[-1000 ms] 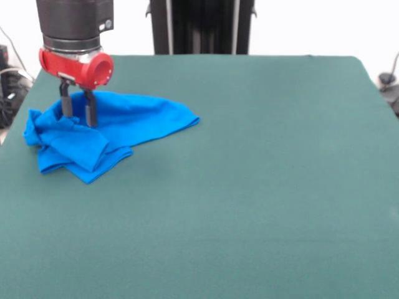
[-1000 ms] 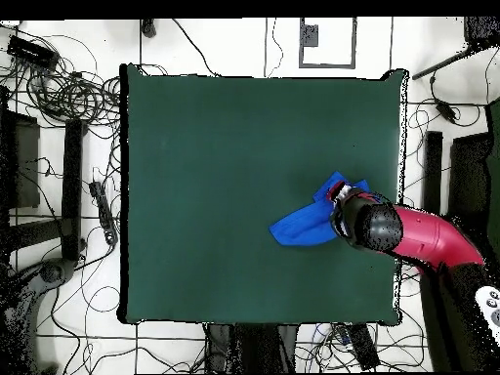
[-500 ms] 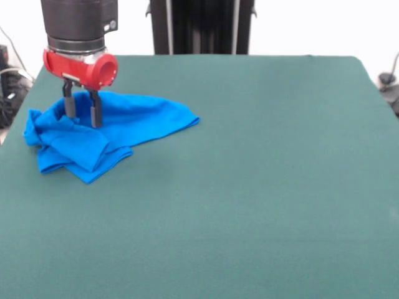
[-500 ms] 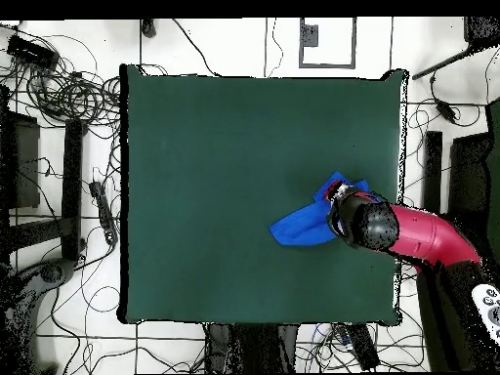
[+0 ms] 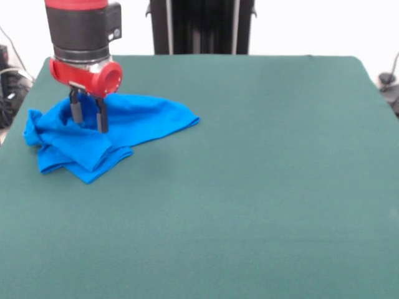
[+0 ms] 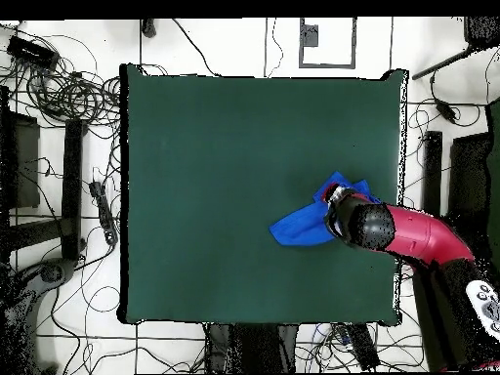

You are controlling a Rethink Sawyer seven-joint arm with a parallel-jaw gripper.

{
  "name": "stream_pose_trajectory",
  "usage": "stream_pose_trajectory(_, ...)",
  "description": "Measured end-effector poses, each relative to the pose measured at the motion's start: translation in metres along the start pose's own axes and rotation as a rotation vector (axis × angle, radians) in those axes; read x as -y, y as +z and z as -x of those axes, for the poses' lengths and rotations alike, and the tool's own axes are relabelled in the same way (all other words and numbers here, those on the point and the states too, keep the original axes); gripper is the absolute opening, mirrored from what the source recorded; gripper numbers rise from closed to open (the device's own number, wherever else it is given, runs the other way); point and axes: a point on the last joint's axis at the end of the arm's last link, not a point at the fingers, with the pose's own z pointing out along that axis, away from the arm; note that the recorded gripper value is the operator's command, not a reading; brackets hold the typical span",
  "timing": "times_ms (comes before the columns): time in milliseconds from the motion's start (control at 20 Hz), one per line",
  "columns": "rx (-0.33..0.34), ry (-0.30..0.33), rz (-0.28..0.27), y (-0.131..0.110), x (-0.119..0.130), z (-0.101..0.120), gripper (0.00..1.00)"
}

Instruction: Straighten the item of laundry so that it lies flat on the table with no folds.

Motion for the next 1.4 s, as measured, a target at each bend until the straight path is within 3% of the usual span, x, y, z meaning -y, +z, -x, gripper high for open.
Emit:
stream_pose_trajectory(350,-0.036,0.016,0.003,0.019,0.007,-0.011,1.00)
stream_pose_trajectory(650,-0.045,0.051,-0.001,0.023,0.028,-0.009,1.00)
stream_pose_trajectory(850,-0.034,0.077,-0.005,0.016,0.043,-0.002,1.00)
stream_pose_trajectory(1150,0.019,0.139,-0.013,-0.013,0.071,0.025,1.00)
stream_pose_trajectory(1400,0.042,0.200,-0.016,-0.034,0.081,0.039,1.00)
